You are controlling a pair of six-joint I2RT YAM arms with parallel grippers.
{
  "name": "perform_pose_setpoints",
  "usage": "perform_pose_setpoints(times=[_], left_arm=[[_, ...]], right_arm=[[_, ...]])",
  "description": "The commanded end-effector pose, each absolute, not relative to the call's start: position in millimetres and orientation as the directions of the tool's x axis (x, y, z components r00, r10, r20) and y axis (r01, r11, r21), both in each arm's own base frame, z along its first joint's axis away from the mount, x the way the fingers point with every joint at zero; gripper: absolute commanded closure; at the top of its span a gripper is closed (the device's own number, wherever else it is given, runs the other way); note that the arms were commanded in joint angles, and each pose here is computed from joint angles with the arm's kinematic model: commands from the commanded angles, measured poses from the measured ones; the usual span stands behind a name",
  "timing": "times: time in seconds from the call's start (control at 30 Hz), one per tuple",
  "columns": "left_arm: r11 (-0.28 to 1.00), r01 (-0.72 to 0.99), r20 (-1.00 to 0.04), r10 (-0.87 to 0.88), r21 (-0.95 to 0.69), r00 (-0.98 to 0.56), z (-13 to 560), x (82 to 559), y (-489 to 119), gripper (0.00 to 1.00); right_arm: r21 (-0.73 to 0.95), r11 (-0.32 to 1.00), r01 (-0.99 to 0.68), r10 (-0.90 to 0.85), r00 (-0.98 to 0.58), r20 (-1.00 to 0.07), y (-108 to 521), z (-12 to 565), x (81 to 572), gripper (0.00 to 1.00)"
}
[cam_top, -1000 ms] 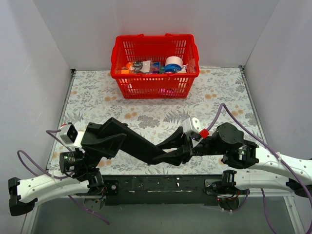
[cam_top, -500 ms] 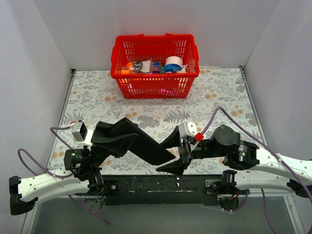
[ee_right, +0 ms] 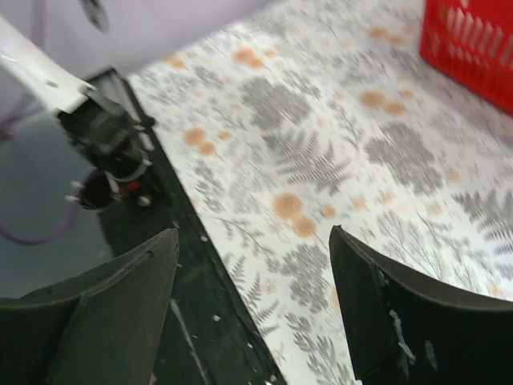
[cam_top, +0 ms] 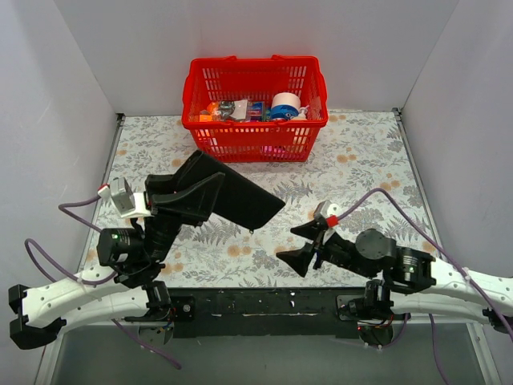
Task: Sort the hair-cutting tools
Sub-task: Zip the hairdressing tool bag.
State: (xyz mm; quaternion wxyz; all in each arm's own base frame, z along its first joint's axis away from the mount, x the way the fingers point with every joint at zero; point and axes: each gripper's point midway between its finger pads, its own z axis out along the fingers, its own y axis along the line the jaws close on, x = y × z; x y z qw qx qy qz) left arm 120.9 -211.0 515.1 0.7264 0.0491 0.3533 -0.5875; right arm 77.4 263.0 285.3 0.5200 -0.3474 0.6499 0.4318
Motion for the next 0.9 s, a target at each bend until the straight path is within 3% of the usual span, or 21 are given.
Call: perform_pose_setpoints(times=[0.0,0.27,0.43,0.87], left_arm=[[0.442,0.796,-0.557,-0.815,-0.414,0.162,528,152,-200,1.0],[0.464,0.722,-0.517,-0.839,-0.513,0.171,523,171,-194,1.0],[0.461,0.681,-0.485,-0.857,-0.569,0.175,522,176,-179,1.0],[0.435,0.531,-0.422,-0.894,-0.728,0.154,503,197,-162,1.0]], right_arm=[[0.197,0.612,-0.766,0.01,-0.241,-0.97,256,251,117,0.18],[0.141,0.702,-0.698,0.09,-0.109,-0.99,274,268,148,0.21],[0.169,0.659,-0.732,0.195,-0.051,-0.979,280,295,145,0.27],[0.139,0.564,-0.814,0.246,0.005,-0.969,315,331,134,0.27]])
